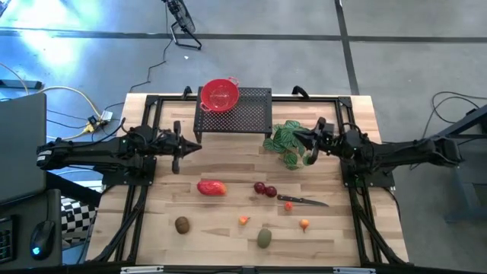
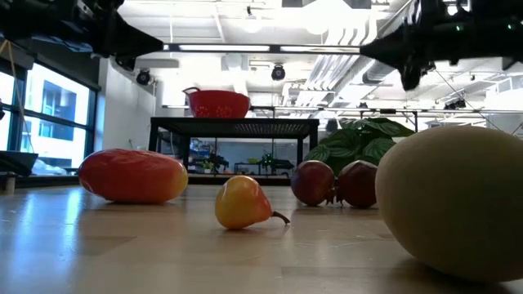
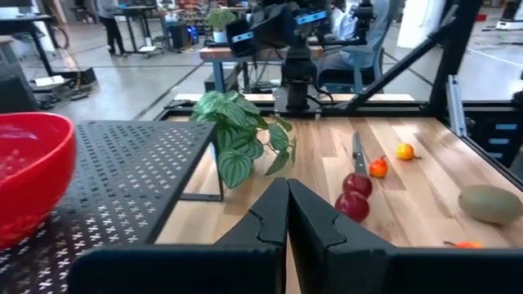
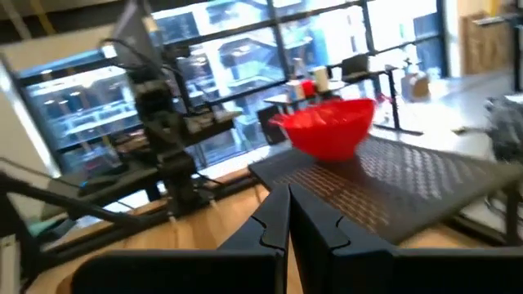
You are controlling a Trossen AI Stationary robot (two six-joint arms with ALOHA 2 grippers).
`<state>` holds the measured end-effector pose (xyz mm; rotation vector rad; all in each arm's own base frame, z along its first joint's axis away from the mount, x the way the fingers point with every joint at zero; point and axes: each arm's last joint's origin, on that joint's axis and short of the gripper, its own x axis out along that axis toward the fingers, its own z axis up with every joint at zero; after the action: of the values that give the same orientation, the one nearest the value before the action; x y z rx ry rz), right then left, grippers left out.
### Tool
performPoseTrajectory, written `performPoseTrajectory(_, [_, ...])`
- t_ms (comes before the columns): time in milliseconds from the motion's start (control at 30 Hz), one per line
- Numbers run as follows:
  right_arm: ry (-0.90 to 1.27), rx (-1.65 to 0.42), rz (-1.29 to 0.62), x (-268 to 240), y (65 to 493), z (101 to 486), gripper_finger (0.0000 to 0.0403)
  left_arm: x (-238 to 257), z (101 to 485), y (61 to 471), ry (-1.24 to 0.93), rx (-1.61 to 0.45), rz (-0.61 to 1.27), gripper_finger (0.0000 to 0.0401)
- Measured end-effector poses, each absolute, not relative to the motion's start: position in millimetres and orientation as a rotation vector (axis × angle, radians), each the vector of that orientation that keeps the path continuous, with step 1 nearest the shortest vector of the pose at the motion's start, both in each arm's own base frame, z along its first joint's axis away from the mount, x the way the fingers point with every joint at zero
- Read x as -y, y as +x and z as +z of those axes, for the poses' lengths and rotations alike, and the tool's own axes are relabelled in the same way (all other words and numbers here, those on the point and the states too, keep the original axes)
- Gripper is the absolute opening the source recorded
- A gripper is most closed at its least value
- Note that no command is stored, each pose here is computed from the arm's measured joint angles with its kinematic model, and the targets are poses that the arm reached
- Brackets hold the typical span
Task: Pick & Place Fruit
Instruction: Put the red mango in the red strainer bowl on the shelf
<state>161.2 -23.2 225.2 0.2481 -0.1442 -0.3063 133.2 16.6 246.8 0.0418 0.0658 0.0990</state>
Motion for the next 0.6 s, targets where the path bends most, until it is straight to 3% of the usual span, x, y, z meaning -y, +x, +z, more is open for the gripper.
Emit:
performPoseTrajectory(400, [0.027, 0.075, -0.176, 22.8, 196.6, 240.6, 0.0003, -16.8, 247.5, 133.2, 0.030, -0.059, 0.107, 0.0001])
performPoseTrajectory(600, [0.020, 0.090, -0.180, 23.7, 204.8, 236.4, 0.0003, -16.8, 247.3, 133.2, 0.013, -0.059, 0.107, 0.0001])
